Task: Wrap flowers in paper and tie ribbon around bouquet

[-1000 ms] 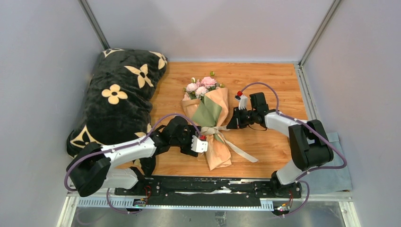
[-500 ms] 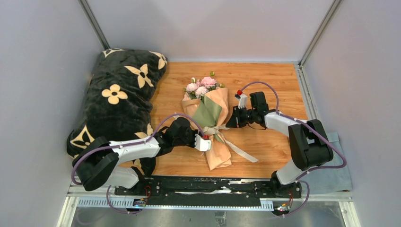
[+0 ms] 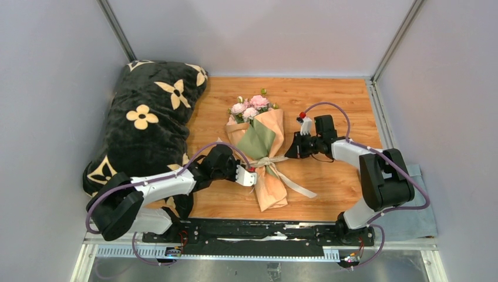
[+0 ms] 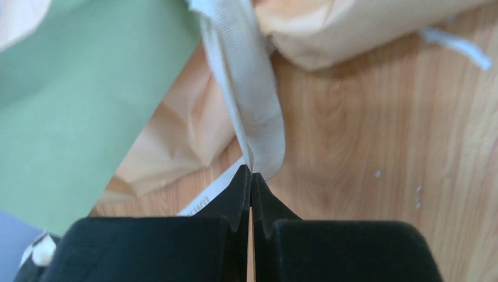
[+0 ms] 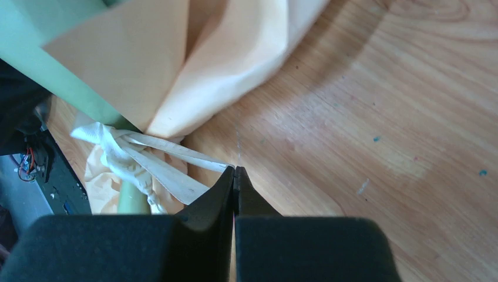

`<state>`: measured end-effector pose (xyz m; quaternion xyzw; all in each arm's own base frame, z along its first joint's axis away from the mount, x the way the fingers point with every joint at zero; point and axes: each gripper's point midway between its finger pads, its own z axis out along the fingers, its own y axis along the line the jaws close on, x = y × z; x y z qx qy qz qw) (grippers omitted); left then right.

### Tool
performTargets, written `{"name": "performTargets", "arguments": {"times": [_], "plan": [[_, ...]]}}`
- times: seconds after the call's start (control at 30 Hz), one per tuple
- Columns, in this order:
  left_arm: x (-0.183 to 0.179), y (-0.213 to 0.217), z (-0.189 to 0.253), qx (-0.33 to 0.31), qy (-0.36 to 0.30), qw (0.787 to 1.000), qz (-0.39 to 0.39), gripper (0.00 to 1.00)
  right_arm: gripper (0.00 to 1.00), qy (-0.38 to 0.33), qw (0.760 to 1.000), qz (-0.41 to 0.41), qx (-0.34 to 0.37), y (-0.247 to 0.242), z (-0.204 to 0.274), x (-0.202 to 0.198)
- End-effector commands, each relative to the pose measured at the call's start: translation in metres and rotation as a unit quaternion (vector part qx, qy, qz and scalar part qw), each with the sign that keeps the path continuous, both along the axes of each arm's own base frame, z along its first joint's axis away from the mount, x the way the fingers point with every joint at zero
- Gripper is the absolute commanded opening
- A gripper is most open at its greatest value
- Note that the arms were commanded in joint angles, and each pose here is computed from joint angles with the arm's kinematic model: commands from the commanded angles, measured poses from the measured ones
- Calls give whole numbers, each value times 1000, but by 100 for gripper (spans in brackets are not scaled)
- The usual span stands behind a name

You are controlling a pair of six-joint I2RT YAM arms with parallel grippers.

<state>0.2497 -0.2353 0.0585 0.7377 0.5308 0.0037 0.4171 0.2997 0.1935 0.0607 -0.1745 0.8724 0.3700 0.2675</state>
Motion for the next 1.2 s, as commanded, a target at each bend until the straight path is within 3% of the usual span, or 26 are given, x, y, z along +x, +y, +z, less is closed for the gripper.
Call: {"name": "performTargets", "arguments": {"times": [0.0,0.43,0.9,1.17], "plan": [[16,31,6,43,-3,999,33,0,0,35,998,-42,-39,-26,-21,-9],[21,84,-22,113,-14,993,28,0,0,82,987,-120,-67,-69,-47,-17],[22,91,-19,121,-24,992,20,0,0,48,976,-178,-117,-102,-33,-1],[21,99,-27,136,-28,990,12,0,0,68,978,-169,-99,-95,-40,-4]]}}
